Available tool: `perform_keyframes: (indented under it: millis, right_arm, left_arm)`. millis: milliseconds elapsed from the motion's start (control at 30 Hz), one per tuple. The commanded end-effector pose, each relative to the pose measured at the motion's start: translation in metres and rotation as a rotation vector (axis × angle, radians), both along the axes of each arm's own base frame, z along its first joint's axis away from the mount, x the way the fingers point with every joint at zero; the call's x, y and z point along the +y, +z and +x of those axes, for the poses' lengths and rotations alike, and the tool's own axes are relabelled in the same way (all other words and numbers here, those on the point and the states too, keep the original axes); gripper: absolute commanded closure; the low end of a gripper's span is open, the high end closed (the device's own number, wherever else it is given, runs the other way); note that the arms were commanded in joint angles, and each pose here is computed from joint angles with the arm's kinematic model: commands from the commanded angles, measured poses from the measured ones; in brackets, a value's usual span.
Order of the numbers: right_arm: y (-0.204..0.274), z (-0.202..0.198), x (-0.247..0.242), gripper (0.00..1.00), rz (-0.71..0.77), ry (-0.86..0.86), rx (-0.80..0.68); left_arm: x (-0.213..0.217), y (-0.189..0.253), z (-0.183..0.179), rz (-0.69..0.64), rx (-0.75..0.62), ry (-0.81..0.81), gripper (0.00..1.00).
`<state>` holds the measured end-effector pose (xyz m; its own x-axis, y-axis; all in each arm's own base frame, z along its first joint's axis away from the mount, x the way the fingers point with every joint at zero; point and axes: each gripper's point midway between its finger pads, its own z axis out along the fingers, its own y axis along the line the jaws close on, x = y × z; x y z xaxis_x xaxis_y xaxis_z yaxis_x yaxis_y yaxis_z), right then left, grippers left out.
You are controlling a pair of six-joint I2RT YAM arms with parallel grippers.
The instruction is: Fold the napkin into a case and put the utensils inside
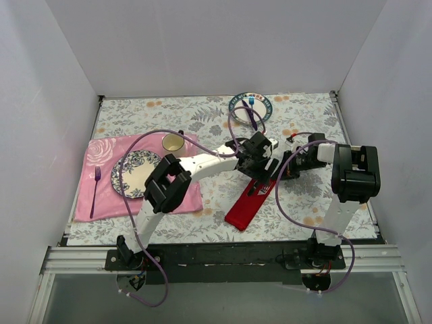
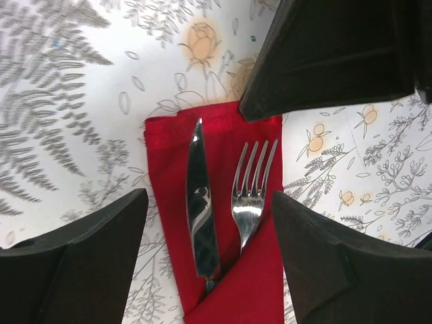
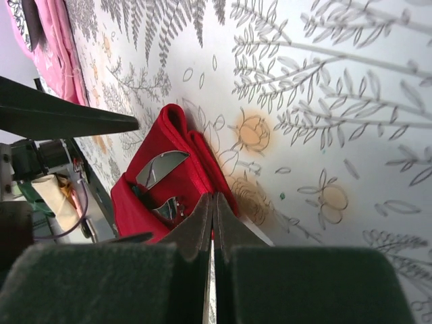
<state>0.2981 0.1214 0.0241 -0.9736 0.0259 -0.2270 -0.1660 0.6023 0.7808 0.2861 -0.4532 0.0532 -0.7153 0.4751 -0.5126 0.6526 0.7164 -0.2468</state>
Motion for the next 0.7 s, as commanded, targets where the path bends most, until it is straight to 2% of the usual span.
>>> perform_keyframes:
  millis: [0,100,133,167,267,400,467,667]
  right_arm:
    - [0.005,0.02,0.0,0.99,-0.01,0.037,-0.058]
    - [0.007,0.029,0.002,0.99,-0.015,0.069,-0.081]
    - [0.004,0.031,0.002,0.99,-0.019,0.08,-0.083]
    - [0.004,0.033,0.003,0.99,-0.021,0.088,-0.079]
    - [0.005,0.05,0.005,0.99,-0.03,0.112,-0.117]
    - [0.003,0.069,0.01,0.99,-0.052,0.155,-0.141]
    - [0.007,0.08,0.021,0.99,-0.079,0.219,-0.201]
    - [0.011,0.098,0.046,0.99,-0.136,0.355,-0.303]
  left_arm:
    - [0.02,0.074,0.026,-0.1,-0.083,0.072,0.26]
    - [0.039,0.08,0.041,-0.124,-0.071,0.129,0.27]
    - [0.047,0.072,0.037,-0.135,-0.028,0.131,0.27]
    - [0.053,0.095,0.05,-0.213,-0.056,0.159,0.27]
    - [0.068,0.118,0.055,-0.318,-0.093,0.172,0.24]
    - [0.079,0.142,0.053,-0.389,-0.162,0.152,0.11]
    - [0.085,0.147,0.053,-0.397,-0.172,0.158,0.03]
    - [0.107,0.154,0.064,-0.395,-0.198,0.215,0.02]
